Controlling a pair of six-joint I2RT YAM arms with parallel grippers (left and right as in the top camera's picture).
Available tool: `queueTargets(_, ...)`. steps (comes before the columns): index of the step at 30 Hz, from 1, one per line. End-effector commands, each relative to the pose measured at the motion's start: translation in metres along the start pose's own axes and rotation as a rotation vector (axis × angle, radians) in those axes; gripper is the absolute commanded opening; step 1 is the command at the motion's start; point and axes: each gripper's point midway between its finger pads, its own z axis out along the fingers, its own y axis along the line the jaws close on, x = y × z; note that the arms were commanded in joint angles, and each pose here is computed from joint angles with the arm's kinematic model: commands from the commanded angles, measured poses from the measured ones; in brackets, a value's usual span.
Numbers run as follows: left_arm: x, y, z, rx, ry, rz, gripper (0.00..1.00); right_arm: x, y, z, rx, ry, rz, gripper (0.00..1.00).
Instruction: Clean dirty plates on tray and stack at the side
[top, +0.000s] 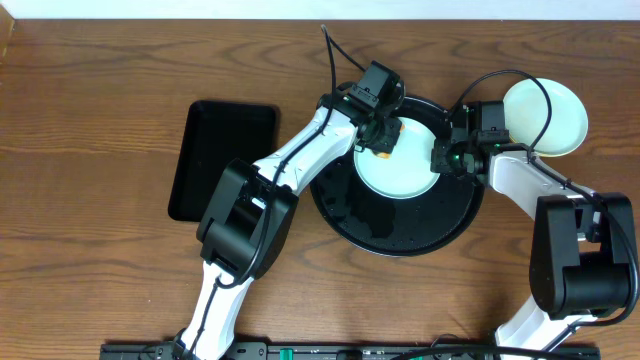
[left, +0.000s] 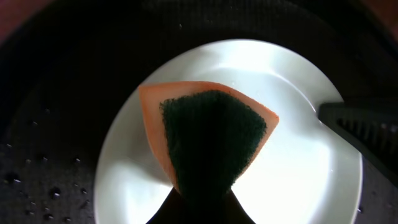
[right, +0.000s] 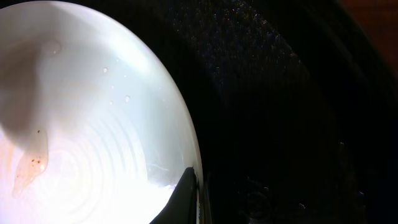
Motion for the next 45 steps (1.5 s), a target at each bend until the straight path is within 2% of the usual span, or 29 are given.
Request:
queueTargets(1,0.006,0.014,0.014,-0.047,0.016,0.035,0.08,0.017,0.007,0.009,-0.018,0.053,-0.016,0.01)
queueTargets(12,0.033,0.025,0.049,-0.052,0.098,0.020,0.08,0.017,0.007,0.009,-0.018,0.051,-0.017,0.01)
queueTargets(20,0.051,-0.034,0.037,0.296,0.201,-0.015,0.07,0.016,0.007,0.009,-0.019,0.047,-0.017,0.01)
queueTargets(26,0.009,-0.046,-0.005,0.352,0.081,0.009,0.08,0.016,0.007,0.009,-0.019,0.047,-0.017,0.01)
queueTargets(29,-0.028,-0.052,-0.058,0.365,-0.049,0.041,0.08,0.016,0.008,0.009,-0.020,0.047,-0.017,0.01)
queueTargets(33,-0.058,-0.048,-0.125,0.361,-0.186,0.058,0.08,0.016,0.007,0.009,-0.020,0.047,-0.017,0.01)
queueTargets(36,-0.065,-0.016,-0.168,0.261,-0.245,0.012,0.07,0.016,0.008,0.009,-0.020,0.048,-0.017,0.01)
queueTargets(38,-0.058,0.024,-0.180,0.121,-0.230,-0.057,0.08,0.017,0.008,0.009,-0.019,0.050,-0.017,0.01)
queueTargets(42,-0.016,0.111,-0.186,-0.162,-0.095,-0.215,0.08,0.017,0.008,0.009,-0.019,0.051,-0.017,0.01)
queueTargets(45,0.014,0.145,-0.186,-0.213,-0.004,-0.303,0.08,0.017,0.008,0.009,-0.020,0.050,-0.017,0.01)
